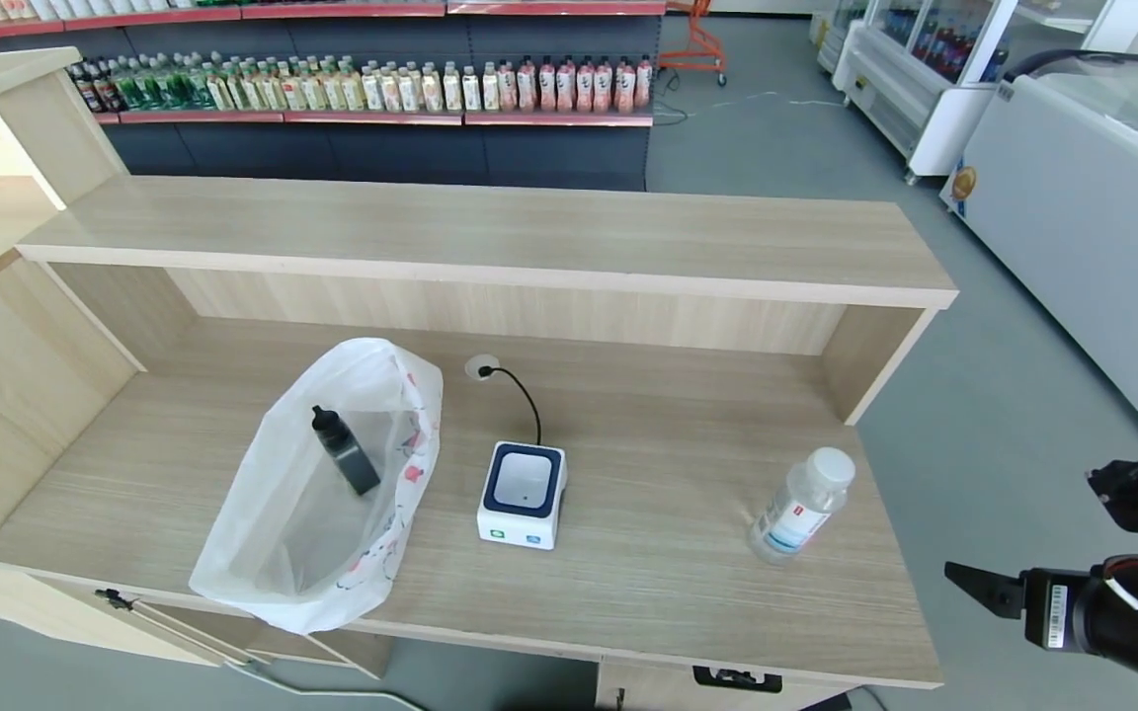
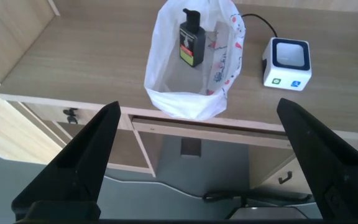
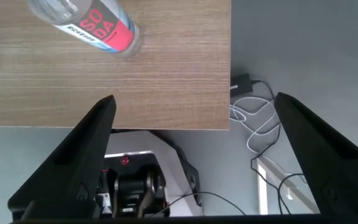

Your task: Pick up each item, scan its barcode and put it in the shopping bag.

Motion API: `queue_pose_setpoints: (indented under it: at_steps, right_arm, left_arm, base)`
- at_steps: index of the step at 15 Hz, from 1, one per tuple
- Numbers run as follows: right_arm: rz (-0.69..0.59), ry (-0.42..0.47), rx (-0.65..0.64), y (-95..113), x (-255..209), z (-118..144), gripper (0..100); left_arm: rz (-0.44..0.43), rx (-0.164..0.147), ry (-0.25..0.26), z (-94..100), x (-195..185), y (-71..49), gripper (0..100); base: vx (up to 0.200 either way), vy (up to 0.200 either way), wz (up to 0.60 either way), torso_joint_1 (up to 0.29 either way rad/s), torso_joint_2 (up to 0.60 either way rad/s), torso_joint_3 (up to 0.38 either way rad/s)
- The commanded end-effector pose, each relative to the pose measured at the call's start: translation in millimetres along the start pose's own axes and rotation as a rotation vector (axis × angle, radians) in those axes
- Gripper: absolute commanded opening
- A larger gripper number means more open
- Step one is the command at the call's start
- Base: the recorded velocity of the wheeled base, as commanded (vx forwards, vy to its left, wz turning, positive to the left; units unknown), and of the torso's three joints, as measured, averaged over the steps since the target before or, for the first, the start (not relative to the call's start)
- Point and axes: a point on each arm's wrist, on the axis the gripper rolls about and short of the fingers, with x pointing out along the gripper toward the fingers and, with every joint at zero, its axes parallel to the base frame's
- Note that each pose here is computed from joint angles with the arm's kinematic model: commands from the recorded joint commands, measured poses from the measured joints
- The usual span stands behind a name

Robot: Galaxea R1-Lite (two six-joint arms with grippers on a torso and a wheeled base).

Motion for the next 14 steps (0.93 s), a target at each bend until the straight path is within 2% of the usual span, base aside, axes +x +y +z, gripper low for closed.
queue_pose_setpoints:
  at_steps: [1,7,12,14]
  right_arm:
    - [0.024,0.016,-0.007,5.0,2.3,-1.9,100]
    - [0.084,-0.021,-0.047,22.4,29.4,-2.2,100]
    - [0.159,-0.058,-0.09,47.5,55.9,-9.3,100]
    - [0.135,-0.084,-0.1,56.1,67.0,-12.6,100]
  left_arm:
    - [0.001,0.0,0.0,0.0,0.0,0.0,100]
    - [0.001,0.0,0.0,0.0,0.0,0.0,100]
    - [0.001,0.0,0.0,0.0,0.0,0.0,100]
    - [0.001,0.0,0.0,0.0,0.0,0.0,100]
  base:
    - [0.0,0.0,0.0,0.0,0.0,0.0]
    - [0.0,0.0,0.0,0.0,0.0,0.0]
    - [0.0,0.0,0.0,0.0,0.0,0.0]
    - [0.0,0.0,0.0,0.0,0.0,0.0]
